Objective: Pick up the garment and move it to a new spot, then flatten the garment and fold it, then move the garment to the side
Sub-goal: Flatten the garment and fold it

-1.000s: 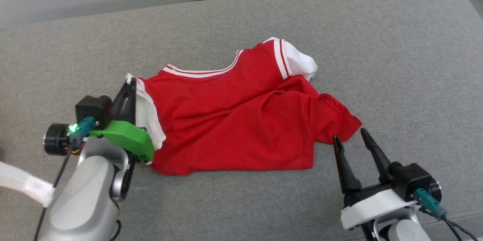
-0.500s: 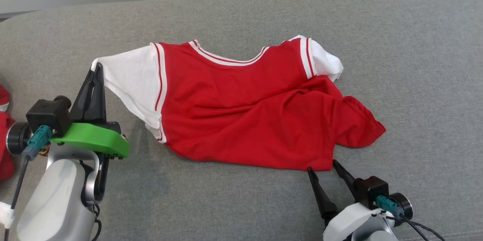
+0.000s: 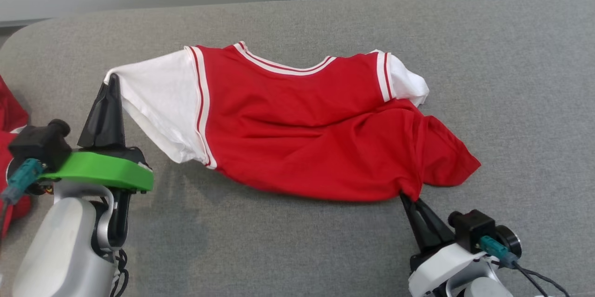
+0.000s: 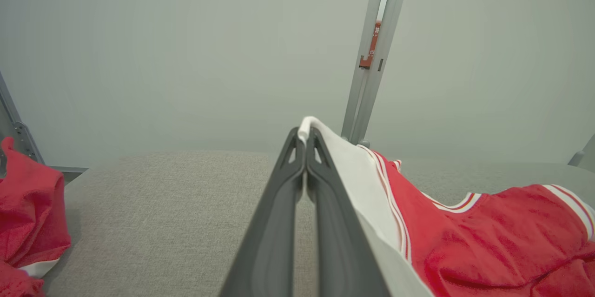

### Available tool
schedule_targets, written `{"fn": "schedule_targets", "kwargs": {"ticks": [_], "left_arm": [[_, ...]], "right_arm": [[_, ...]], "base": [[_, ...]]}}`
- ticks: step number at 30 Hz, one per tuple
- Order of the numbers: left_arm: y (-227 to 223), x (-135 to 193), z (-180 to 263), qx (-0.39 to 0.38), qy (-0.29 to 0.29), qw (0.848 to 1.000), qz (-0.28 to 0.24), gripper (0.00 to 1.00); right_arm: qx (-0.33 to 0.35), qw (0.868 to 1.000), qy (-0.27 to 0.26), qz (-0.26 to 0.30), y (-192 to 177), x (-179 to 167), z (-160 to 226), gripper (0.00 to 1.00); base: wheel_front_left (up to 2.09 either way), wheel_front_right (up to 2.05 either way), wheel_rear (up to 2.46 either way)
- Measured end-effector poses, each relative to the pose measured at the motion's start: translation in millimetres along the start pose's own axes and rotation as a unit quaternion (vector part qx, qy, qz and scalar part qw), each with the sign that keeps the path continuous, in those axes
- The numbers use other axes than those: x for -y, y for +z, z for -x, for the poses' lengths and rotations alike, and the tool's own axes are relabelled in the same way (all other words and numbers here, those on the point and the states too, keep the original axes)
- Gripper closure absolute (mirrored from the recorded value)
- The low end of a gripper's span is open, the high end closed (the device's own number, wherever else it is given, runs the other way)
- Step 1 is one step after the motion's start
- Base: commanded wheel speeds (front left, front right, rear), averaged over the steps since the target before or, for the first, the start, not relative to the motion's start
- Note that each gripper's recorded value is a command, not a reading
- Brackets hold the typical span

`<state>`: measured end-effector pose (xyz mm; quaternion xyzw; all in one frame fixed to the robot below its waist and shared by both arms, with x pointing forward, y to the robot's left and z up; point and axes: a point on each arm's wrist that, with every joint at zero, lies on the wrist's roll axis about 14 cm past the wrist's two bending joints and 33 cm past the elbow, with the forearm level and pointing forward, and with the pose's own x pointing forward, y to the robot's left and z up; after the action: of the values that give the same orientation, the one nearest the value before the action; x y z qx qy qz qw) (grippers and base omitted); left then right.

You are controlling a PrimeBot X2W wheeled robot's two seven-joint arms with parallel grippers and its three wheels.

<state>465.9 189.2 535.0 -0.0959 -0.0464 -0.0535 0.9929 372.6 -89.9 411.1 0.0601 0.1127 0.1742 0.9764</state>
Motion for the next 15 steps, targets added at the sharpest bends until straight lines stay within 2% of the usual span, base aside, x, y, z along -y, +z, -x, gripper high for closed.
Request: {"fn": "schedule_targets", "kwargs": {"ticks": [3,7,10,15], "left_arm": [[27,0,-1,0.035,0.002,0.998,0.053,1.00],[67,5,-3,0.078,-0.005,0.988,0.136,1.00],[107,17,-5,0.118,-0.024,0.972,0.204,1.00],[185,46,-7,0.187,-0.075,0.933,0.298,1.00]], "right_arm": [[0.059,0.998,-0.007,0.007,38,9,6,1.00],[0.151,0.988,-0.008,0.025,101,19,19,1.00],[0.225,0.974,-0.012,0.037,153,30,33,1.00],[0.341,0.939,-0.012,0.053,239,45,60,1.00]], "base": [[0.00,0.00,0.00],[0.00,0.00,0.00],[0.00,0.00,0.00],[0.00,0.00,0.00]]}}
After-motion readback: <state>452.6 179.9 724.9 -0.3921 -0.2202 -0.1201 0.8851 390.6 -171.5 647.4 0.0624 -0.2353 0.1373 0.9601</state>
